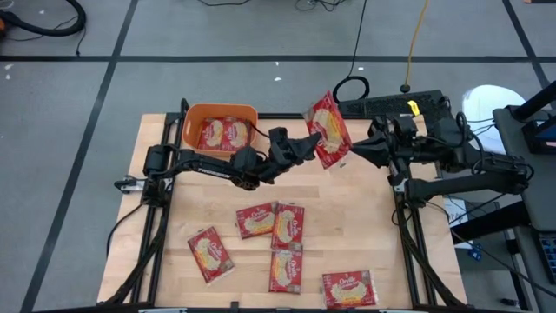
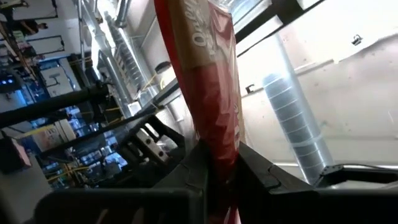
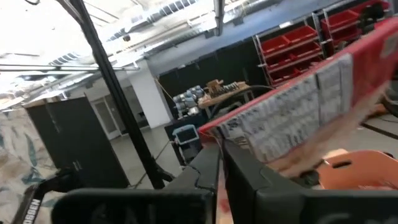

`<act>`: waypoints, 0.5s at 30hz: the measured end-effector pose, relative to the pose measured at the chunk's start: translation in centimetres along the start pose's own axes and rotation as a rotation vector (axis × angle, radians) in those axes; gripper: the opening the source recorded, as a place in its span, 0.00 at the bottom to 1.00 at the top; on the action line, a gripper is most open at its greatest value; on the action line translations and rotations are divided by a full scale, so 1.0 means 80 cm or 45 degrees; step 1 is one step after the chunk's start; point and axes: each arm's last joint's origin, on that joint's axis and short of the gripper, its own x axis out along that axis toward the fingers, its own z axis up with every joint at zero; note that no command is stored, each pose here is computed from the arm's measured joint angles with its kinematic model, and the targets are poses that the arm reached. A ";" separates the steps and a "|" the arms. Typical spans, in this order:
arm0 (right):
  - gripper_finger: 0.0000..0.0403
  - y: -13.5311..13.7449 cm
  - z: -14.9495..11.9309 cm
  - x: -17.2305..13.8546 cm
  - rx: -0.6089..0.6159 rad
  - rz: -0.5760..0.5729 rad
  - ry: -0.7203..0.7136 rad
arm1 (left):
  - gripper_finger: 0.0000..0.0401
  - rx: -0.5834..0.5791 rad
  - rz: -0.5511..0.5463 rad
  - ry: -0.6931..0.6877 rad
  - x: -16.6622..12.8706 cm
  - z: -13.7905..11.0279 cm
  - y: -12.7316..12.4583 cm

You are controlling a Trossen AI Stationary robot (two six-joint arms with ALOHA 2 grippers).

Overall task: Sort popcorn bags into baskets
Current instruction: Stack the red popcorn bag on top of the red popcorn bag in the orange bin

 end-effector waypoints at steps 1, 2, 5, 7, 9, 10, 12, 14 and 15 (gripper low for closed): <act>0.05 0.000 0.000 -0.001 0.001 -0.006 0.004 | 0.10 -0.002 -0.006 0.011 0.000 0.000 0.000; 0.06 0.000 0.000 -0.002 0.001 -0.011 0.007 | 0.10 -0.004 -0.012 0.022 0.000 -0.001 0.000; 0.10 -0.002 -0.001 -0.007 0.002 -0.063 0.012 | 0.10 -0.008 -0.034 0.053 0.000 -0.001 -0.001; 0.14 -0.004 -0.004 -0.012 0.015 -0.121 0.034 | 0.11 -0.012 -0.050 0.079 0.000 -0.002 -0.002; 0.18 -0.005 -0.005 -0.020 0.035 -0.179 0.046 | 0.10 -0.017 -0.067 0.111 0.001 0.000 -0.002; 0.20 -0.005 -0.006 -0.025 0.038 -0.205 0.052 | 0.10 -0.023 -0.072 0.115 0.002 0.003 -0.002; 0.24 -0.005 -0.005 -0.034 0.043 -0.253 0.047 | 0.09 -0.021 -0.085 0.131 0.005 0.011 -0.005; 0.28 -0.005 -0.005 -0.043 0.059 -0.288 0.042 | 0.10 -0.012 -0.092 0.153 0.009 0.020 -0.011; 0.30 -0.005 -0.005 -0.047 0.065 -0.298 0.047 | 0.10 -0.010 -0.093 0.187 0.012 0.024 -0.014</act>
